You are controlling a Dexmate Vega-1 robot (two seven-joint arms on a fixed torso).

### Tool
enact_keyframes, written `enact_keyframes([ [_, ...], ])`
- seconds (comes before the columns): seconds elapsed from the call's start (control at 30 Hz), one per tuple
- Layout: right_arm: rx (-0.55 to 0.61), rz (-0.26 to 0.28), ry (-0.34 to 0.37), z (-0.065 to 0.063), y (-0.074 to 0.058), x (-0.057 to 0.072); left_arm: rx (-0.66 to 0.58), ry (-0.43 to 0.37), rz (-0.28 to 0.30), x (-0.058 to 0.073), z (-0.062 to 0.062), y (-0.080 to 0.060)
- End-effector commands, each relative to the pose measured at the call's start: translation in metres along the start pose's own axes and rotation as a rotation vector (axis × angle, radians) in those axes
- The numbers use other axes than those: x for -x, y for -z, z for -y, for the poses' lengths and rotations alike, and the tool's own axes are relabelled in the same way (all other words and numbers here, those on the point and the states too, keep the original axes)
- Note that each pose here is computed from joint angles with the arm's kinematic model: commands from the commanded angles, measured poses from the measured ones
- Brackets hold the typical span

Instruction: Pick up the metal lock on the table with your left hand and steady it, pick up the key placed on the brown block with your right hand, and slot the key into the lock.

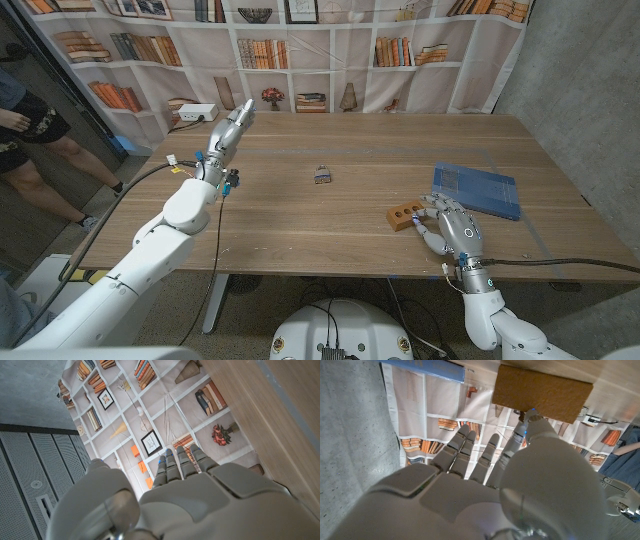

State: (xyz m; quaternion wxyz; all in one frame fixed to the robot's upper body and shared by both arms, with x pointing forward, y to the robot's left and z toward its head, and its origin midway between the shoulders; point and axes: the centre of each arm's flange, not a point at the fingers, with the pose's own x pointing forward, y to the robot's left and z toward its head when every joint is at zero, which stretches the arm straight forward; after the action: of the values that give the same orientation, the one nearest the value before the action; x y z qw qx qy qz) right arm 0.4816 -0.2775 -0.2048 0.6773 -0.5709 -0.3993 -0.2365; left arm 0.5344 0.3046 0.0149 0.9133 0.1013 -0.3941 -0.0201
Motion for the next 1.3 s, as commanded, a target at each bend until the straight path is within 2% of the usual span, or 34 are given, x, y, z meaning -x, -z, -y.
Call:
enact_keyframes([
  [0.03, -0.014, 0.008, 0.024, 0.009, -0.003, -0.010, 0.009, -0.006, -0.003, 0.000, -0.002, 0.004],
  [0.43, -0.027, 0.000, 0.037, 0.019, -0.006, -0.018, 0.019, -0.004, -0.008, -0.005, -0.007, 0.010],
  [0.73, -0.107, -0.040, 0.072, 0.028, -0.008, -0.027, 0.020, -0.002, -0.003, -0.009, -0.008, 0.012],
  [0.83, -0.111, -0.033, 0.083, 0.033, -0.009, -0.031, 0.011, 0.003, -0.005, -0.009, -0.008, 0.011],
  [1.2, -0.164, -0.042, 0.123, 0.048, -0.021, -0.044, -0.098, 0.079, -0.028, -0.022, -0.010, 0.001],
  [1.3, -0.165, -0.040, 0.124, 0.048, -0.024, -0.046, -0.141, 0.102, -0.005, -0.026, -0.007, -0.001],
])
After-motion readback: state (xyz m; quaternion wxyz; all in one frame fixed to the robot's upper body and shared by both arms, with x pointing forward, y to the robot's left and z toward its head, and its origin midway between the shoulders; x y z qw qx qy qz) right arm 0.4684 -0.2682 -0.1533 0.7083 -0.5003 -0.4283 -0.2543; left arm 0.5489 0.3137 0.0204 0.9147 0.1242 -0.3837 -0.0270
